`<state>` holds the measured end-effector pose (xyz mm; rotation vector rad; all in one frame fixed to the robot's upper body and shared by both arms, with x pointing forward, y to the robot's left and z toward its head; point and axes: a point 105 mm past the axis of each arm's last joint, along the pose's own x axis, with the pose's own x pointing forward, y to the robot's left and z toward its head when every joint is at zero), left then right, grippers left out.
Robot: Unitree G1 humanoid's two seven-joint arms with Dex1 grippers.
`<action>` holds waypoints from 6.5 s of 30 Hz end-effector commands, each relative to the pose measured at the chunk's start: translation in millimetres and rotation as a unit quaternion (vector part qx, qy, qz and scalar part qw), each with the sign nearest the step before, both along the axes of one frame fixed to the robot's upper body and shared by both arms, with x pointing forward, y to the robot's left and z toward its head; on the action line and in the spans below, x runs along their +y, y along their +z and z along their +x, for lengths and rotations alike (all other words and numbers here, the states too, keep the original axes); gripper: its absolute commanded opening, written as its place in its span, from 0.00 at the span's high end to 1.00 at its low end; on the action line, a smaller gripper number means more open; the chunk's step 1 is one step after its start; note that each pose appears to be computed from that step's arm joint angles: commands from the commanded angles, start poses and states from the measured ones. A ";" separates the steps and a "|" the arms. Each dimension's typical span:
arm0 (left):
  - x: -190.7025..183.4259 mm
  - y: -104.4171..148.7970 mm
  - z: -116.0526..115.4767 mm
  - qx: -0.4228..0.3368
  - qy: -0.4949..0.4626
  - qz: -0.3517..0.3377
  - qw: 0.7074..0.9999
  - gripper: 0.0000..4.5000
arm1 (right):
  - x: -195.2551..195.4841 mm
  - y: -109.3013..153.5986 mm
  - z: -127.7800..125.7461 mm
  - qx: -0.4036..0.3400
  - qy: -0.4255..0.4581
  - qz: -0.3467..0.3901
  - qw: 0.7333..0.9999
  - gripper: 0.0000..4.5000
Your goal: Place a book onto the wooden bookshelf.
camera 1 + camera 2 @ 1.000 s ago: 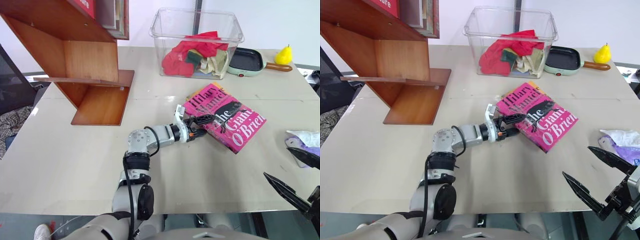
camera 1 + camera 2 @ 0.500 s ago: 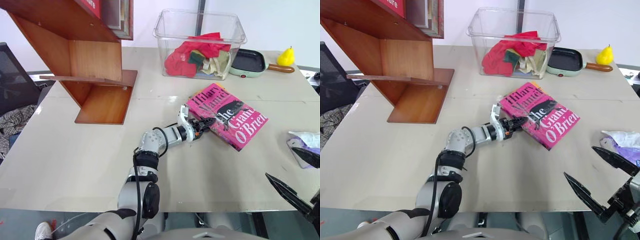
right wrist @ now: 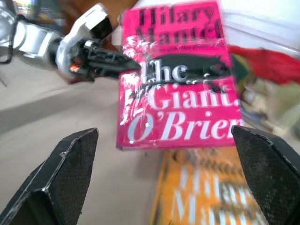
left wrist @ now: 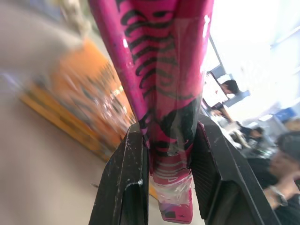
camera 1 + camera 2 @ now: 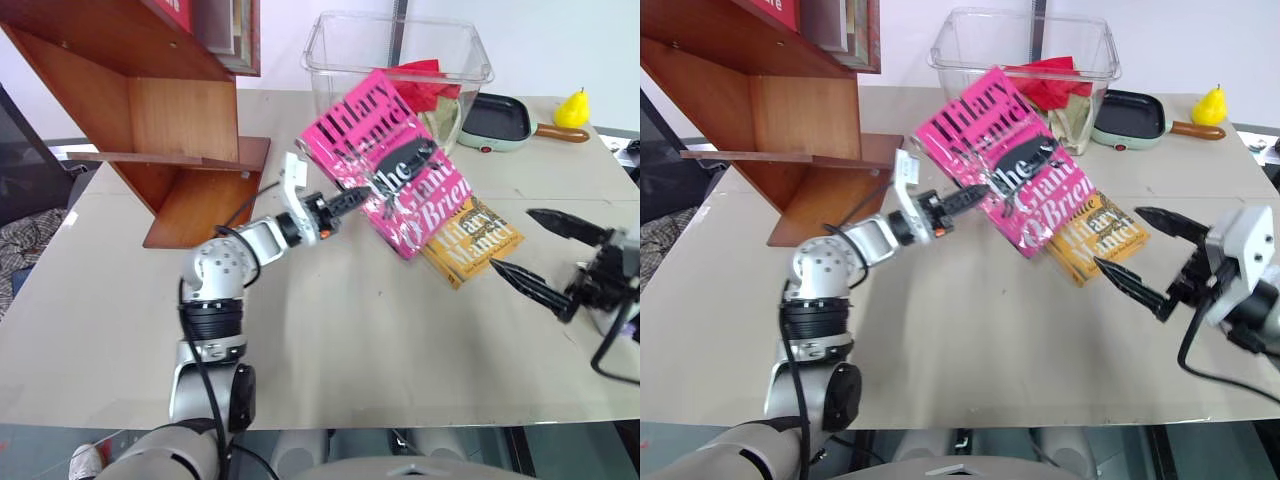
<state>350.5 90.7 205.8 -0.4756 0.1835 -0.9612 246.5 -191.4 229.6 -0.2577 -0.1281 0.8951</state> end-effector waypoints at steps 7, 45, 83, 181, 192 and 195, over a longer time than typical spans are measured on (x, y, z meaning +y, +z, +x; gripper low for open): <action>31.6 115.9 -35.7 -0.520 0.057 0.352 0.776 0.85 | -0.9 40.0 18.5 -0.032 0.096 0.021 0.995 0.00; 229.5 116.4 -59.1 -0.255 0.065 0.776 0.573 0.62 | 41.6 51.9 5.0 -0.132 0.194 0.074 0.969 0.00; -4.8 3.0 -4.7 -0.394 0.231 0.193 0.868 0.99 | 13.0 55.1 -19.0 -0.110 0.076 0.051 0.990 0.00; 138.4 -56.2 -107.8 -0.152 0.081 0.263 0.949 0.01 | -56.0 -48.2 -53.4 0.088 -0.090 -0.001 0.992 0.00; 147.7 -77.2 -118.9 -0.116 0.060 0.276 0.952 0.01 | -58.6 -59.2 -56.1 0.110 -0.098 -0.021 0.989 0.00; 142.6 -77.9 -117.8 -0.119 0.050 0.271 0.954 0.01 | -55.1 -59.4 -55.1 0.111 -0.094 -0.025 0.989 0.00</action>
